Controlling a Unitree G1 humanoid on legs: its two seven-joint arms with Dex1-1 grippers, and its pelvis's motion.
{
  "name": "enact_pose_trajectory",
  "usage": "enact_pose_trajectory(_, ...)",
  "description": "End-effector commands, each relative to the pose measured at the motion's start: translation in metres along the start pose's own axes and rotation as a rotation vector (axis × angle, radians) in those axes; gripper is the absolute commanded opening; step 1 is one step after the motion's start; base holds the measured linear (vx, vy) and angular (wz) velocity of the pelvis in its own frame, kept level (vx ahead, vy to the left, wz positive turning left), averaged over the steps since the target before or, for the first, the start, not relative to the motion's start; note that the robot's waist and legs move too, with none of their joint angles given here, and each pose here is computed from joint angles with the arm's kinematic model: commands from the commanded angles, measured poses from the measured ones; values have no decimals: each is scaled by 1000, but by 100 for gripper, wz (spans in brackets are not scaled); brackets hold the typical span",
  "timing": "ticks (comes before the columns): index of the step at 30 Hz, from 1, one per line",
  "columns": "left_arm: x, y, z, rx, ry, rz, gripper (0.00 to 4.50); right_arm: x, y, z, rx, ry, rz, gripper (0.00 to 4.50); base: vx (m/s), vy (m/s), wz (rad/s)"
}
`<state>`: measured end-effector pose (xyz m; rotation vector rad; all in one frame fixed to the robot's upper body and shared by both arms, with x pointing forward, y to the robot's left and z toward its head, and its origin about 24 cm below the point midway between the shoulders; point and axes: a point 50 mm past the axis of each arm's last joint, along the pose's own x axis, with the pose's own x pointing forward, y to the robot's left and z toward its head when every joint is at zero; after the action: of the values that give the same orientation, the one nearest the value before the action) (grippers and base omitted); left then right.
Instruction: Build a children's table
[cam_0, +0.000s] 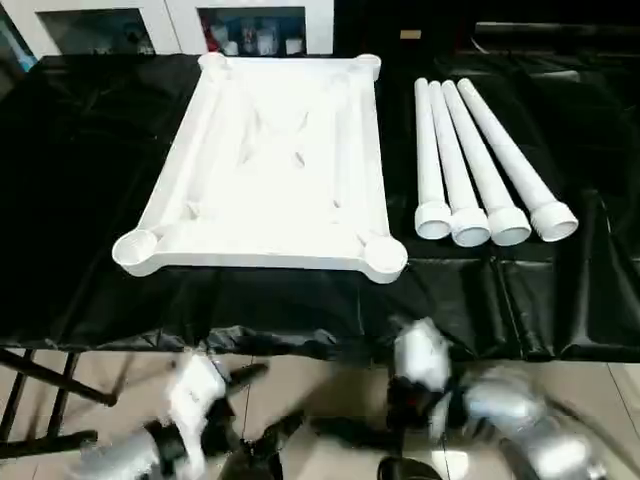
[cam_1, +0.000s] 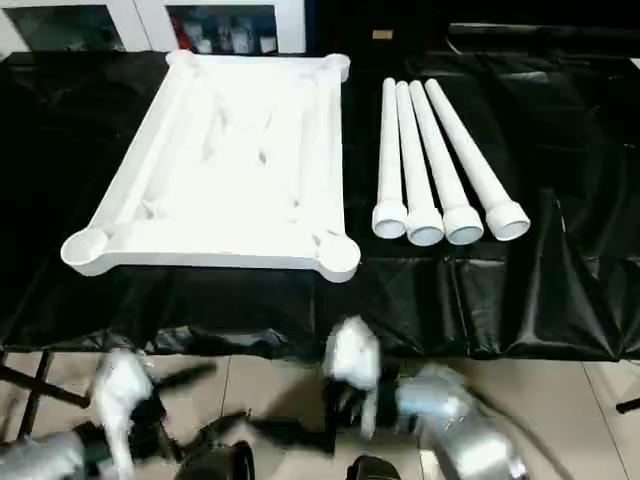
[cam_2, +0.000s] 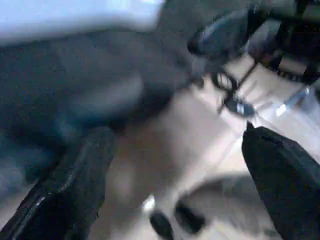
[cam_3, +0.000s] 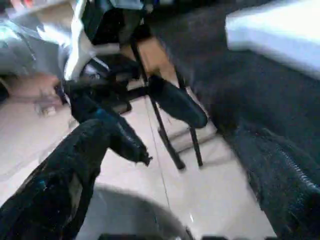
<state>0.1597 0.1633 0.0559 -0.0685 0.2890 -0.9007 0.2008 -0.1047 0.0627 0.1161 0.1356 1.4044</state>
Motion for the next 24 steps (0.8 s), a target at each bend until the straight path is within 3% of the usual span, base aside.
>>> enact_pose_trajectory(1,-2,1,19,2,-53,17,450,-2,-1,19,-5,-67,-9,447,0,0,0)
enact_pose_trajectory(4,-2,3,36,25,-104,52,450,-4,-3,32,-6,-107,-39,447,0,0,0)
enact_pose_trajectory(7,7,15,67,115,-210,238,450,-11,-17,56,-25,-158,-189,447,0,0,0)
enact_pose_trajectory(9,16,27,78,151,-242,395,450,-13,-26,59,-34,-118,-324,447,0,0,0)
enact_pose_trajectory(12,21,39,81,179,-233,534,450,-15,-37,56,-34,-83,-488,447,0,0,0)
enact_pose_trajectory(13,24,51,82,191,-248,656,450,-19,-49,52,-34,-102,-670,447,0,0,0)
enact_pose_trajectory(17,27,61,75,174,-254,804,450,-32,-61,37,-60,-42,-914,447,0,0,0)
enact_pose_trajectory(19,33,62,73,219,-241,829,450,-42,-65,30,-77,2,-1053,447,0,0,0)
enact_pose_trajectory(20,40,60,72,212,-224,819,450,-49,-67,30,16,-49,-1130,447,0,0,0)
enact_pose_trajectory(24,50,67,66,235,-188,764,450,-40,-66,24,1,-44,-1127,447,0,0,0)
